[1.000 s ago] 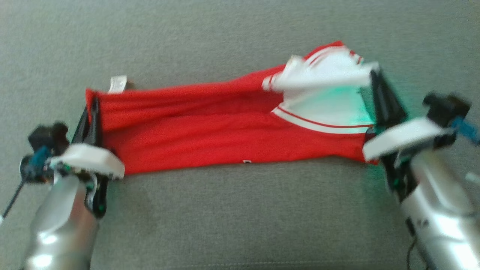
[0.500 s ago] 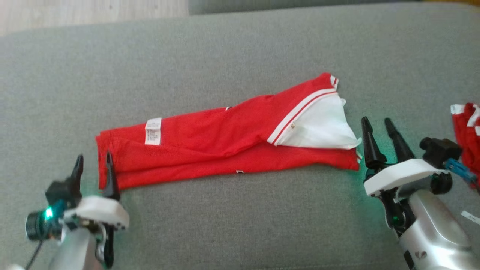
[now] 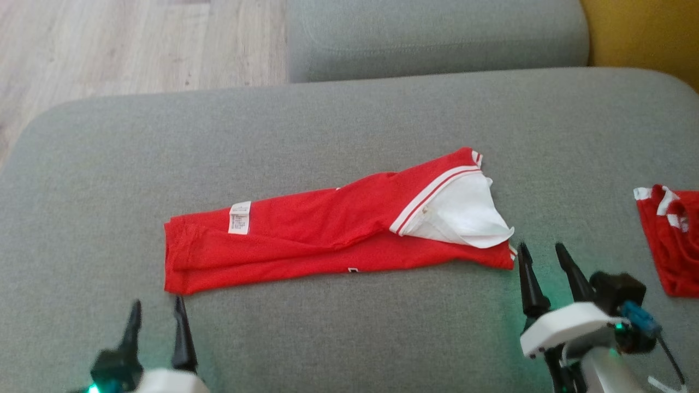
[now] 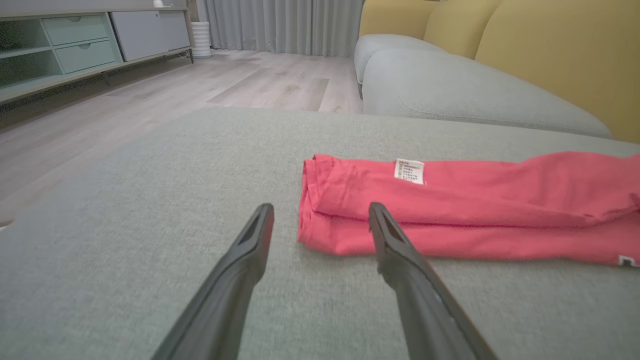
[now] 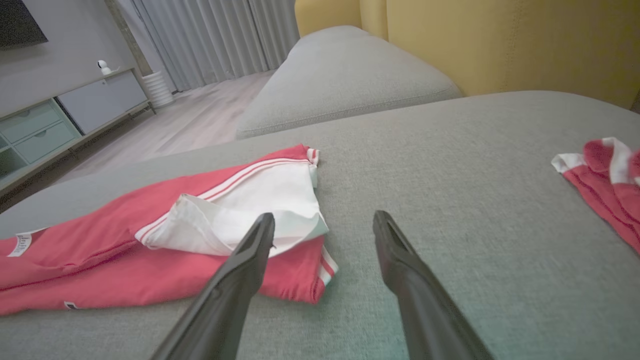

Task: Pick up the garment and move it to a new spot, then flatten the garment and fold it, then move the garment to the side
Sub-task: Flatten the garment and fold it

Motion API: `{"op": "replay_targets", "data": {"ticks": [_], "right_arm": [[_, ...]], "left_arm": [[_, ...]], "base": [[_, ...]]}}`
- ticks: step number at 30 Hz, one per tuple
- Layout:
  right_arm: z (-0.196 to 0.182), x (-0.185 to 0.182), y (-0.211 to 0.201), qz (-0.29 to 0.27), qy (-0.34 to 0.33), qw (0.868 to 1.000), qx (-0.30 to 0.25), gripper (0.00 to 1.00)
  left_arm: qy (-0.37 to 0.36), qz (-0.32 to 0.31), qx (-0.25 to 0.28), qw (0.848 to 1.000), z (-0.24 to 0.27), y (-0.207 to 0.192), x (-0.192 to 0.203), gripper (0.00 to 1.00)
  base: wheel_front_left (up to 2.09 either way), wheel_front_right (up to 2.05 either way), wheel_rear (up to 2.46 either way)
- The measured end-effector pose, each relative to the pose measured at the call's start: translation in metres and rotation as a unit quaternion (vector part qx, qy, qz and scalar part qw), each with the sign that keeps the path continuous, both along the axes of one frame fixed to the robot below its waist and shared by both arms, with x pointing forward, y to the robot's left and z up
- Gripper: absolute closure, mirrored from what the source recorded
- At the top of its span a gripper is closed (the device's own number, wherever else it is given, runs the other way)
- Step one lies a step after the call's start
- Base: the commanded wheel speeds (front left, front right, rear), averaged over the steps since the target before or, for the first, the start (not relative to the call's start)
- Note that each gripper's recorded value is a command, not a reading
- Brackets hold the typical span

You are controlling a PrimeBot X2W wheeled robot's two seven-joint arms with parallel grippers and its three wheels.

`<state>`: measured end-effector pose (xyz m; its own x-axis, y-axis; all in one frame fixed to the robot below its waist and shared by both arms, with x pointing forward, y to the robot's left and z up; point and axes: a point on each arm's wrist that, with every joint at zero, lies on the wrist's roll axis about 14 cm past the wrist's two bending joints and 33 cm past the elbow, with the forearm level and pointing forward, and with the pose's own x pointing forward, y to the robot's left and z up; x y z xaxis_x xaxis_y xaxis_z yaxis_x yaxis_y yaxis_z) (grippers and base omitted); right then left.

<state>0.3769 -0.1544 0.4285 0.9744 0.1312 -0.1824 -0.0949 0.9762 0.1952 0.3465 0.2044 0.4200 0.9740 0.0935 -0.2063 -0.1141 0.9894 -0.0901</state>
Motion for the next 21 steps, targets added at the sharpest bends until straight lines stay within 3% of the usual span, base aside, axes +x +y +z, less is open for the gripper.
{"op": "replay_targets", "data": {"ticks": [5,13,21], "right_arm": [[-0.009,-0.011,-0.002,-0.002,0.013,1.000,-0.011,0.00],[-0.028,-0.011,0.009,0.015,0.047,0.999,-0.018,0.00],[-0.009,0.072,0.024,0.043,0.032,0.997,-0.051,0.00]], "left_arm": [[0.014,-0.004,-0.001,1.000,-0.010,-0.004,-0.022,0.00],[0.020,-0.025,-0.012,0.999,-0.013,-0.019,-0.021,0.00],[0.027,-0.029,-0.030,0.999,-0.018,-0.025,0.001,0.00]], "base": [[0.00,0.00,0.00],[0.00,0.00,0.00],[0.00,0.00,0.00]]}}
